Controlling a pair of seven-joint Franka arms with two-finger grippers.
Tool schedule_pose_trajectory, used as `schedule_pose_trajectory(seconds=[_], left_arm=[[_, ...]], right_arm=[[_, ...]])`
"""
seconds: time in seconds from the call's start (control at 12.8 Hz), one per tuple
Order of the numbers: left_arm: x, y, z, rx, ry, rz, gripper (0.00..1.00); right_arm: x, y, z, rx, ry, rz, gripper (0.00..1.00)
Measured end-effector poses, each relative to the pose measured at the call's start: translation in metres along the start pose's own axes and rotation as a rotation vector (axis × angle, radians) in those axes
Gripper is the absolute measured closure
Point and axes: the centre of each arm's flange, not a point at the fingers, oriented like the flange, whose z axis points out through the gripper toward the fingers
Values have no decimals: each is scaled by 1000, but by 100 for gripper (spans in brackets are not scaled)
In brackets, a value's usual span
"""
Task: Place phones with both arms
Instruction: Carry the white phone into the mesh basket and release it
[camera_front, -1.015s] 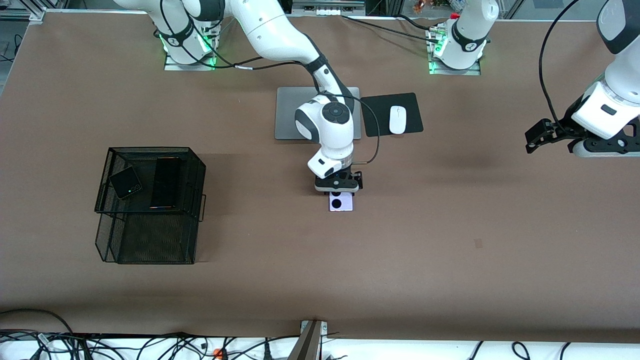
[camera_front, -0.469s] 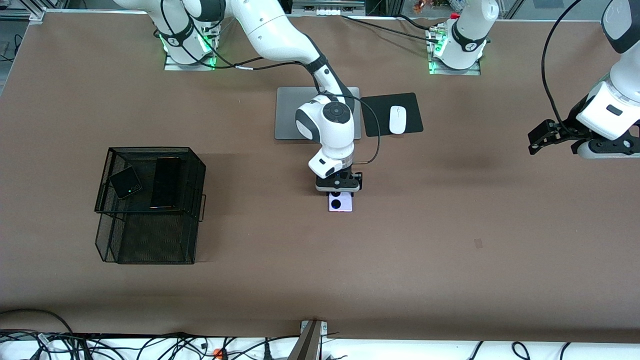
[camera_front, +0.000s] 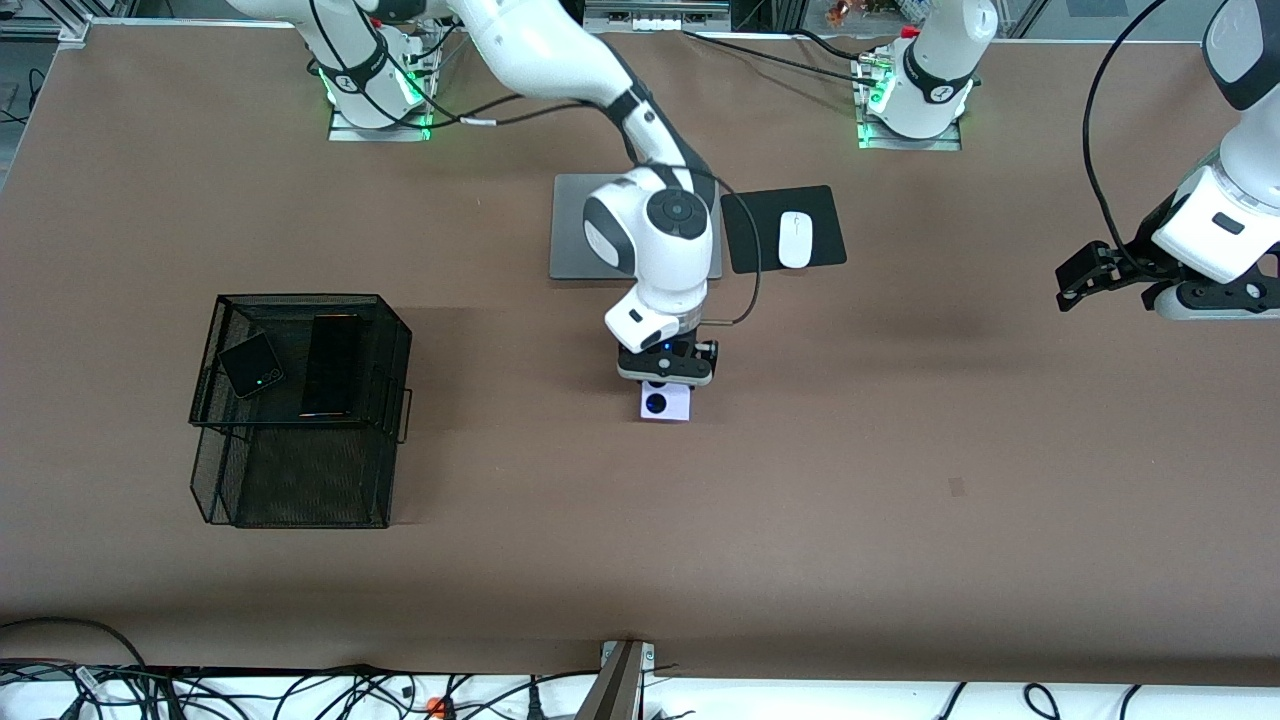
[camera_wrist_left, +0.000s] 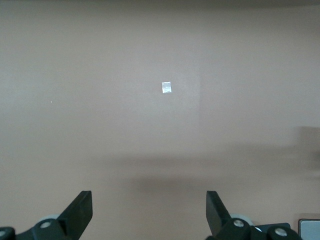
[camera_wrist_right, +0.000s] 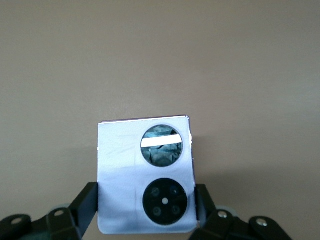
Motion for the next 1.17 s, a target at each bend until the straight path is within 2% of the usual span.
schedule_pose_trajectory(seconds=[0.23,0.47,0.62,0.86,1.17], left_arm=[[0,3,0,0,-1,5,0],[0,-1,1,0,-5,-2,0],[0,-2,1,1,-6,-3,0],[0,-2,1,1,-9,-4,0],[-2,-3,2,2,-23,-5,0]], right_arm=[[45,40,-77,-44,-90,-6,17],[118,133,-110,-80,-203,-53,17],[169,212,-108,-95,-267,-81,17],[225,325,-94,-91,-314,-119,17],[264,456,-70,-62,-358,-176,17]])
